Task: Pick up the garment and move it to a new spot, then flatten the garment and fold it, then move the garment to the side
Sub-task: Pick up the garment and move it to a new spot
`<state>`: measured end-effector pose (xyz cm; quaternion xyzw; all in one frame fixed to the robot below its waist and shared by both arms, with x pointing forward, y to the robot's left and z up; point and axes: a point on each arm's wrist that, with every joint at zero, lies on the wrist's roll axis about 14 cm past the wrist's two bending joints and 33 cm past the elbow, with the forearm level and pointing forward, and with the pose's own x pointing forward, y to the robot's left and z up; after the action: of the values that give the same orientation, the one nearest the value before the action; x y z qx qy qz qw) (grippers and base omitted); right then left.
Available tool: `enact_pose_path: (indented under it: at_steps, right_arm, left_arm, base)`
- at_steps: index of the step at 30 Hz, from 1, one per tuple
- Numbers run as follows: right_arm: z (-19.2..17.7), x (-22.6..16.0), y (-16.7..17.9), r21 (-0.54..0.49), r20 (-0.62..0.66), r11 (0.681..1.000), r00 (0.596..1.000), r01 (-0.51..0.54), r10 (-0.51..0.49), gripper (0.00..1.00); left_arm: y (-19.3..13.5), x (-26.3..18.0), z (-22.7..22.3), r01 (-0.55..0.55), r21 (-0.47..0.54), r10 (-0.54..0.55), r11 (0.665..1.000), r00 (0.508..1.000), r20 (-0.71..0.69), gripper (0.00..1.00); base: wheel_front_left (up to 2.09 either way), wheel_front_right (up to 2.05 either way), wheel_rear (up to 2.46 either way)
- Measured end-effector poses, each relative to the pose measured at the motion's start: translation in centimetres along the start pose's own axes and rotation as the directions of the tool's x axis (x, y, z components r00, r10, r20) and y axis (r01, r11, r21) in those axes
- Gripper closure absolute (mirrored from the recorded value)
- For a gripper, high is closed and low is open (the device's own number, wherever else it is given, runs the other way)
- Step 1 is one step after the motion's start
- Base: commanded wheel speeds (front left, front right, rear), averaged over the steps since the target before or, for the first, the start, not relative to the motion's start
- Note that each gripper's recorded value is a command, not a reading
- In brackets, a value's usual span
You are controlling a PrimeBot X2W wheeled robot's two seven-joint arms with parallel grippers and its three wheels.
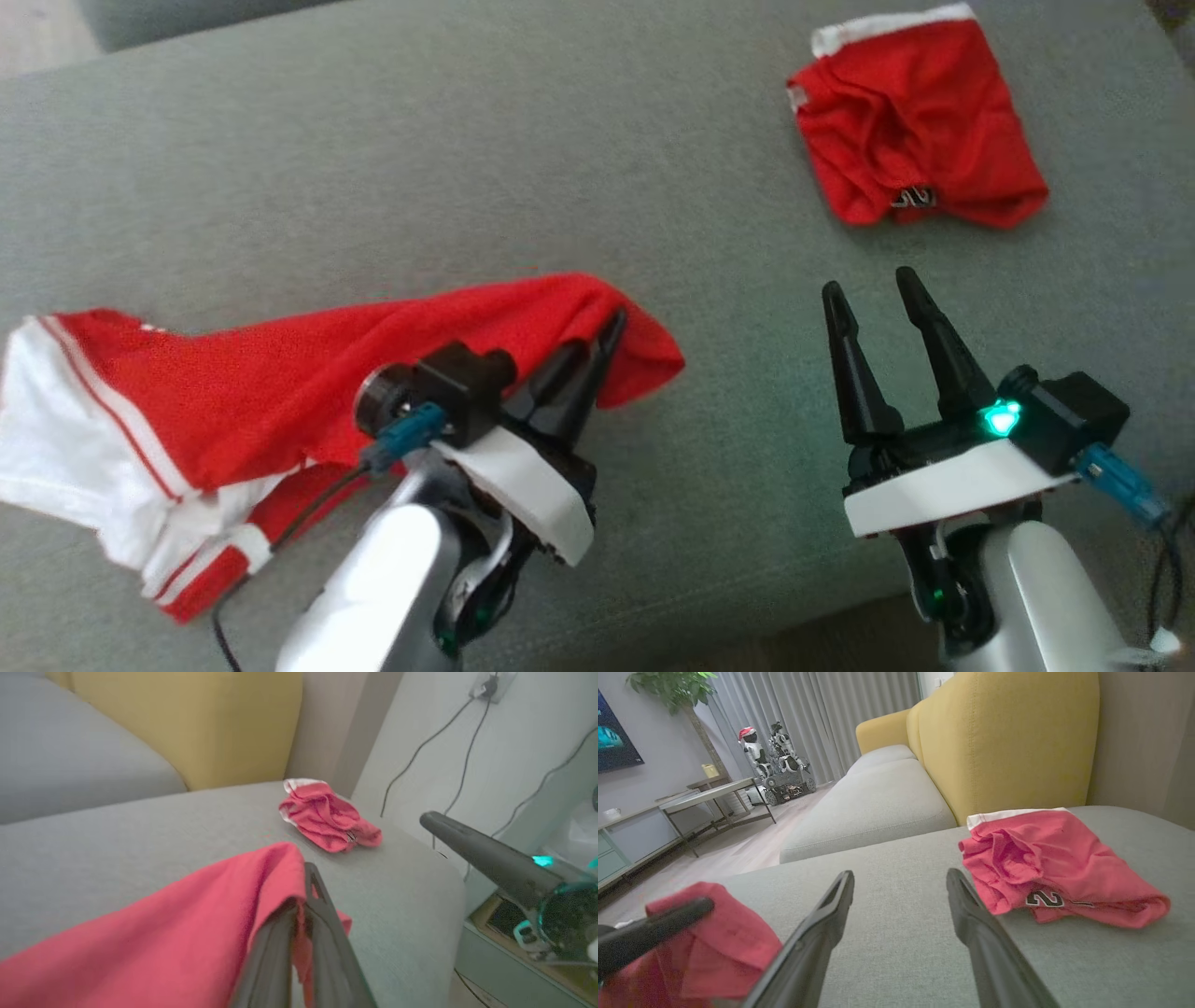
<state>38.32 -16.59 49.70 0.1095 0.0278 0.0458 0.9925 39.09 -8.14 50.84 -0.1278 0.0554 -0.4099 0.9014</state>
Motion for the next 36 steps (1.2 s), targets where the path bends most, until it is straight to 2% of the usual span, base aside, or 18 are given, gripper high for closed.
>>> enact_pose_path:
  at_steps: [1, 2, 3, 4, 9, 13, 21, 29, 36]
  right_arm:
    - [-0.2, 0.0, -0.4, 0.003, -0.005, 1.0, 1.0, 0.012, -0.012, 0.0]
    - [-0.4, 0.0, -0.7, 0.002, -0.009, 1.0, 1.0, 0.022, -0.022, 0.0]
    - [-0.5, 0.0, -1.0, -0.001, -0.01, 1.0, 0.999, 0.031, -0.031, 0.0]
    - [-0.6, 0.1, -1.3, -0.003, -0.01, 0.999, 0.999, 0.038, -0.038, 0.0]
    - [-0.8, 0.3, -1.8, 0.001, -0.012, 0.999, 0.999, 0.052, -0.052, 0.0]
    - [-0.7, 0.6, -1.1, 0.003, -0.007, 1.0, 1.0, 0.029, -0.029, 0.0]
    - [-0.1, 1.7, 1.1, -0.012, 0.006, 0.999, 0.999, -0.045, 0.045, 0.0]
    - [0.8, 2.8, 3.9, -0.023, 0.02, 0.991, 0.991, -0.129, 0.129, 0.0]
    - [0.3, 2.3, 4.8, -0.022, -0.001, 0.988, 0.988, -0.152, 0.152, 0.0]
  left_arm:
    - [-0.3, 0.2, -1.0, 0.016, -0.014, -0.016, 1.0, 0.999, -0.028, 1.0]
    - [-0.5, 0.4, -2.0, 0.027, -0.029, -0.029, 0.999, 0.998, -0.061, 0.91]
    - [-0.5, 0.5, -2.9, 0.03, -0.046, -0.034, 0.998, 0.996, -0.087, 0.57]
    - [-0.5, 0.6, -3.7, 0.034, -0.061, -0.041, 0.998, 0.993, -0.109, 0.0]
    - [-0.3, 1.1, -4.5, 0.047, -0.065, -0.055, 0.997, 0.99, -0.13, 0.0]
    - [0.2, 0.8, -2.6, 0.027, -0.037, -0.029, 0.999, 0.998, -0.053, 0.0]
    - [4.3, -2.0, 2.3, -0.173, 0.015, 0.169, 0.985, 0.975, 0.145, 0.0]
    - [7.8, -6.9, 2.6, -0.346, 0.019, 0.34, 0.938, 0.93, 0.142, 0.0]
    - [8.7, -10.0, 1.5, -0.409, 0.02, 0.406, 0.912, 0.91, 0.085, 0.0]
  base:
    - [0.0, 0.0, 0.0]
    - [0.0, 0.0, 0.0]
    - [0.0, 0.0, 0.0]
    - [0.0, 0.0, 0.0]
    - [0.0, 0.0, 0.0]
    - [0.0, 0.0, 0.0]
    - [0.0, 0.0, 0.0]
    - [0.0, 0.0, 0.0]
    - [0.0, 0.0, 0.0]
